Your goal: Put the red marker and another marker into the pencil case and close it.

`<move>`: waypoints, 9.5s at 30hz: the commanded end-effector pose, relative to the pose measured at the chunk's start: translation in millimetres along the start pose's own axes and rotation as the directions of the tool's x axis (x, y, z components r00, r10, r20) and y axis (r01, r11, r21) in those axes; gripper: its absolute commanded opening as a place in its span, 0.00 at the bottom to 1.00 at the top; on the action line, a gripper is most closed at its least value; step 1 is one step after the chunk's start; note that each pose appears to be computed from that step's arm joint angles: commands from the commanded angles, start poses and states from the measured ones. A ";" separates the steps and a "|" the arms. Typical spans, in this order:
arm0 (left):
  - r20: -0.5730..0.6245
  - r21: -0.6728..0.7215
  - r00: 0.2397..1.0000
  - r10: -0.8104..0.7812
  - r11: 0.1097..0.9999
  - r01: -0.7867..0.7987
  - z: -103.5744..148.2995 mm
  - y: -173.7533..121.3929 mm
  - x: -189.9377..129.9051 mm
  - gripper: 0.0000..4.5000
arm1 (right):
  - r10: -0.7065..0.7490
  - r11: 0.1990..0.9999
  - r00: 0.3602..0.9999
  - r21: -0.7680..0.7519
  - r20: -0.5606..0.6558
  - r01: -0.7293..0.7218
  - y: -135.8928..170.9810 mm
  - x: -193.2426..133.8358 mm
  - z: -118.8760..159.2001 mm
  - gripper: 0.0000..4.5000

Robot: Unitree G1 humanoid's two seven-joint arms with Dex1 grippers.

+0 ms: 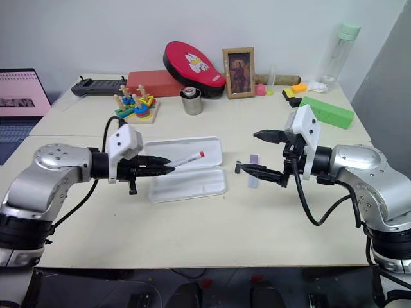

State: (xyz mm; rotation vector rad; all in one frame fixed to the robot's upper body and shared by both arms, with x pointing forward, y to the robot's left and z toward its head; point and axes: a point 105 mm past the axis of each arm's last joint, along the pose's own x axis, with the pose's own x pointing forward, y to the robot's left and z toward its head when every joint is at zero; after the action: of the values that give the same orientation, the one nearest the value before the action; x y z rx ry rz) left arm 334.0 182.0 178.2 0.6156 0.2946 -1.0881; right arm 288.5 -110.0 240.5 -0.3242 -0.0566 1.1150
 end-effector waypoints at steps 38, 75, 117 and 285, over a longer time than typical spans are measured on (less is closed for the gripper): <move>-0.072 0.133 0.993 -0.090 0.986 0.099 -5.8 16.0 47.5 0.77 | -0.096 0.995 0.995 0.003 -0.004 0.096 14.8 -11.0 5.8 1.00; 0.396 -0.048 0.918 -0.029 0.998 0.052 56.9 -17.4 6.1 1.00 | -0.521 0.605 0.602 0.236 -0.605 0.760 -9.1 67.8 -156.7 0.90; 0.052 -0.383 0.949 0.312 0.884 -0.270 -47.7 -68.4 -111.2 1.00 | 0.287 0.918 0.894 -0.167 -0.345 -0.359 48.7 140.6 -42.7 0.24; 0.217 -0.415 0.941 0.259 0.897 -0.152 -18.1 -73.4 -71.0 1.00 | 0.263 0.947 0.856 -0.050 -0.445 -0.317 25.3 148.7 -87.3 0.06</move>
State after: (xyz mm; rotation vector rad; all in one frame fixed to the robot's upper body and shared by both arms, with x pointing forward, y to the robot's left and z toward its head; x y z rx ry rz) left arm 239.4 224.3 165.5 0.1020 0.2351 -0.8508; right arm 344.7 11.6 114.7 -0.7025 0.3936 1.3328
